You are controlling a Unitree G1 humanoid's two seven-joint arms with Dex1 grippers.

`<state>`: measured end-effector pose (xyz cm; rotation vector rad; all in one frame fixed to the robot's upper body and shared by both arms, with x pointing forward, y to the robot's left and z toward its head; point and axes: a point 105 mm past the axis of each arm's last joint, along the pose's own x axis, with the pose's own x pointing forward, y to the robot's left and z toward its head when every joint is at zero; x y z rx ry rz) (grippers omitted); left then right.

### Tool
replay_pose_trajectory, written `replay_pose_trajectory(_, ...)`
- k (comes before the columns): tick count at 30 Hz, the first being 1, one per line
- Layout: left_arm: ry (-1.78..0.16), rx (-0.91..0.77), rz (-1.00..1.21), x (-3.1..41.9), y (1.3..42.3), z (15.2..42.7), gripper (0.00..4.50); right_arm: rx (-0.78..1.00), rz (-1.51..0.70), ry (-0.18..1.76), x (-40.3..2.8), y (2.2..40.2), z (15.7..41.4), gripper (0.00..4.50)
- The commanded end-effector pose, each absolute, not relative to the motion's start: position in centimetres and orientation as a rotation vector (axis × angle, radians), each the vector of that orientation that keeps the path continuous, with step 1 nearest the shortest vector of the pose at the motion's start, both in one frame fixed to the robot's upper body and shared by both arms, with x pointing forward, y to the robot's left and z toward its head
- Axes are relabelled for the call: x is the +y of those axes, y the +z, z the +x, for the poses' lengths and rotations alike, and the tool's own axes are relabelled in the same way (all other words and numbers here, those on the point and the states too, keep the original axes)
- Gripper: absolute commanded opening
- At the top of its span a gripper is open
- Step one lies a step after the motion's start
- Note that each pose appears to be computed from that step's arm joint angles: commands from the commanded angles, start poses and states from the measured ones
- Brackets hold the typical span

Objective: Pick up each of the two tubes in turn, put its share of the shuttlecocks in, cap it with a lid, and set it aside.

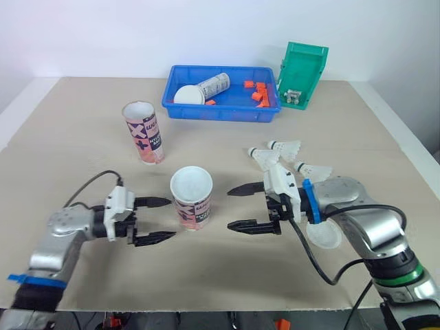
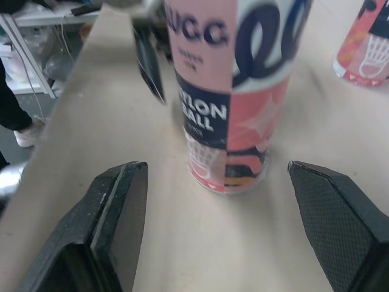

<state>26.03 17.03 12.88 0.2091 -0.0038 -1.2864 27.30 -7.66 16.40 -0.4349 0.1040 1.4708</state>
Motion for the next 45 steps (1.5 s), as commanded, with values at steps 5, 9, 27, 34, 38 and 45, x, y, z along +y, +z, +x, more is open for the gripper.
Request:
replay_pose_trajectory(5,-1.232,-0.114,0.124,18.1,18.8,23.4,4.21,0.014,-0.448,1.469,-5.7,16.4,29.6,3.97)
replay_pose_trajectory(9,-1.194,-0.093,0.135,18.6,19.7,21.6,4.21,-0.001,-0.386,1.531,-4.1,16.4,29.4,3.97)
replay_pose_trajectory(27,-1.123,-0.054,0.16,18.9,19.8,20.1,4.21,-0.061,-0.32,1.605,-1.4,16.1,29.7,3.97)
replay_pose_trajectory(34,-1.121,-0.057,0.174,19.0,19.9,20.4,4.21,-0.037,-0.319,1.61,-0.8,15.2,30.1,3.97)
replay_pose_trajectory(38,-1.126,-0.061,0.174,18.9,20.0,20.6,4.21,-0.022,-0.338,1.569,-2.1,15.1,31.0,3.97)
replay_pose_trajectory(45,-1.149,-0.066,0.172,18.6,20.1,21.3,4.21,-0.024,-0.354,1.519,-4.1,15.9,31.7,3.97)
